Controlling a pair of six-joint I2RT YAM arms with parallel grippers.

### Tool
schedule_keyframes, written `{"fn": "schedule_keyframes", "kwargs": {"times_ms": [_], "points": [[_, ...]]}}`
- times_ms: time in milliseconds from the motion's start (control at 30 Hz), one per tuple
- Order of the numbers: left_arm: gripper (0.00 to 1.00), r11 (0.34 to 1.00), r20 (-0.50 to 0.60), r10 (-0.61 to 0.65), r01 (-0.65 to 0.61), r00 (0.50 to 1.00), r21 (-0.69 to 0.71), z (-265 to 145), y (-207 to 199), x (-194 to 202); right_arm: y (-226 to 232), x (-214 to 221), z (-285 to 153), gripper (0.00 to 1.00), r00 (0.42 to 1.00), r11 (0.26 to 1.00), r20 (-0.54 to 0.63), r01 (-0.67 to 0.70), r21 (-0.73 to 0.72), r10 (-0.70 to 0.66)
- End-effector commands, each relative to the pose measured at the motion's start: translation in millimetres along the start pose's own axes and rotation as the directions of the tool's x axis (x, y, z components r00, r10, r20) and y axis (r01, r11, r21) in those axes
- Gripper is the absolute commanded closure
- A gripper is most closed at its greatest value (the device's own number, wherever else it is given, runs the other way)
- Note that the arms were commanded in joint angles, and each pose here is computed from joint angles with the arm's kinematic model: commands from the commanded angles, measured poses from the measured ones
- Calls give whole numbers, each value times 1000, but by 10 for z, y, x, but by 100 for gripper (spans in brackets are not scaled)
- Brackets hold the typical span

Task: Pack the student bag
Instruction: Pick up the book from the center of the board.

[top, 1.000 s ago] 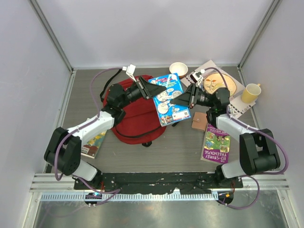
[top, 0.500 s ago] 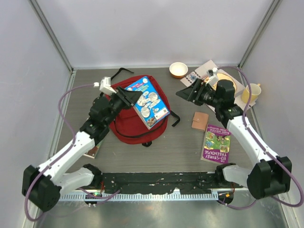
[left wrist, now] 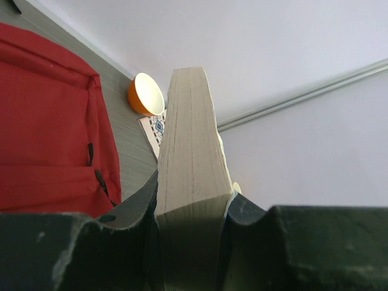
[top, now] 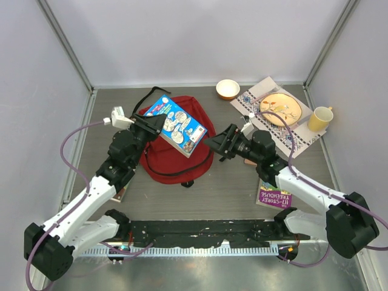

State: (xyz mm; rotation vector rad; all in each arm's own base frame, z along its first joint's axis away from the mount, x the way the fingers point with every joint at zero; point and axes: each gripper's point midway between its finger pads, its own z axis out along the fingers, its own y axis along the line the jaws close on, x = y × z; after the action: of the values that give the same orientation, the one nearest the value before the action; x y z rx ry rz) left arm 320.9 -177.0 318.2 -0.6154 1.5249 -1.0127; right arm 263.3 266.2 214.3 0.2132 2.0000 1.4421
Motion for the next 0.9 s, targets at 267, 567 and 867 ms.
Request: {"fn": "schedule_keyframes", "kwargs": {"times_ms": [267, 567, 867], "points": [[100, 977, 105, -176, 162, 979, 136, -6, -287, -250, 838, -176, 254, 19, 991, 944, 80, -77, -322, 108], [100, 967, 83, -207, 191, 975, 172, 7, -333, -201, 932, -96, 401, 19, 990, 936, 68, -95, -339, 125], [100, 954, 44, -240, 227, 970, 198, 30, -340, -108, 1145, -89, 366, 37, 984, 870, 33, -141, -473, 177]]}}
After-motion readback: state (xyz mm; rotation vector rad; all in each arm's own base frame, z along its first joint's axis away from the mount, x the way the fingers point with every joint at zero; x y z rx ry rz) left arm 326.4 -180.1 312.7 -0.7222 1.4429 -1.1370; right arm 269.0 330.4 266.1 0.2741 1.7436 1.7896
